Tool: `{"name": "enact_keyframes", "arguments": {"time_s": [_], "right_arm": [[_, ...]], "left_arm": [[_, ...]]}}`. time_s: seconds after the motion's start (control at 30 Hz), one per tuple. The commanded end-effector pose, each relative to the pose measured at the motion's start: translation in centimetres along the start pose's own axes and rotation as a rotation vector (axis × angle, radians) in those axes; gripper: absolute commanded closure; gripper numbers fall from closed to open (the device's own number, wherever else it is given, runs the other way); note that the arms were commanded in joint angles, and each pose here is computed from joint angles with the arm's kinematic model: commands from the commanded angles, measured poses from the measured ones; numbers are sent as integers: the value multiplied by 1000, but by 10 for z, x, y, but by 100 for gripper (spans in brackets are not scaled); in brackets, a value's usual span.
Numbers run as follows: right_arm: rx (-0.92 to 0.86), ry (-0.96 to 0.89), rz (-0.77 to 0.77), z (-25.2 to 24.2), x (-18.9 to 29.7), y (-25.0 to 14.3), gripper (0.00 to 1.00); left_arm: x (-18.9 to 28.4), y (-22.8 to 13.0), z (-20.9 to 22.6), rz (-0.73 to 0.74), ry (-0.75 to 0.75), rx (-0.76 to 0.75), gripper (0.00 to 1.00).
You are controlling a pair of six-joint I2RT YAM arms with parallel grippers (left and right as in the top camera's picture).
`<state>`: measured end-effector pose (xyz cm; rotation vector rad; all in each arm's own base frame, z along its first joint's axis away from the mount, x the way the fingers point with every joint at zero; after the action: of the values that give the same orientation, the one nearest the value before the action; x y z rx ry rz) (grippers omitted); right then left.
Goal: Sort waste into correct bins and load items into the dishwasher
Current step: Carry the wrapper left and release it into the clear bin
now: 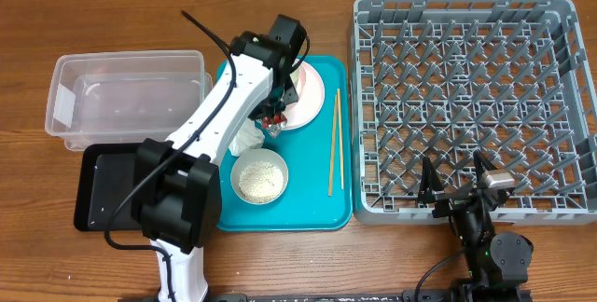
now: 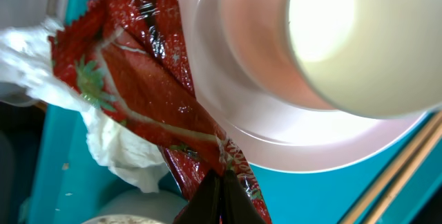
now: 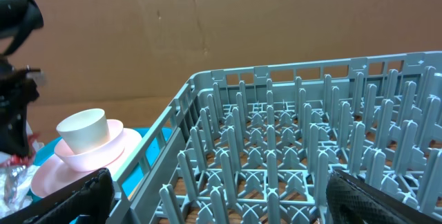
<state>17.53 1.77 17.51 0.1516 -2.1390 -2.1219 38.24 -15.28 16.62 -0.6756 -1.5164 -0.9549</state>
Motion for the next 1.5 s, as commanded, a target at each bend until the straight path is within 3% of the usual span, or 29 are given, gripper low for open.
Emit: {"name": "enact_keyframes", "arguments": {"time_s": [0.0, 0.33, 0.83, 1.27, 1.47], "right_arm": [[-3, -8, -5, -1, 0, -2, 0], [-3, -8, -5, -1, 0, -2, 0], [-3, -8, -5, -1, 0, -2, 0], [-3, -8, -5, -1, 0, -2, 0], [-3, -8, -5, -1, 0, -2, 0]], "left_arm": [[14, 17, 3, -71, 36, -39, 96], [54, 80, 69, -121, 150, 135, 96], [41, 143, 192, -80, 248, 468, 96], [3, 156, 198, -134, 218, 512, 94], [-19, 155, 197, -150, 206, 518, 86]]}}
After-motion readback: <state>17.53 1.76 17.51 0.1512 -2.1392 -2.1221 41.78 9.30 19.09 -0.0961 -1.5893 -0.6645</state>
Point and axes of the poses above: each gripper's point midway between its finger pads, its own x axis back along the fingers, its own z axis along the line the jaws close on, y = z × x, the point moved 7 cm from there along x, back along the fingers, and after that the axes turned 9 degrees about x, right-handed, at the moved point
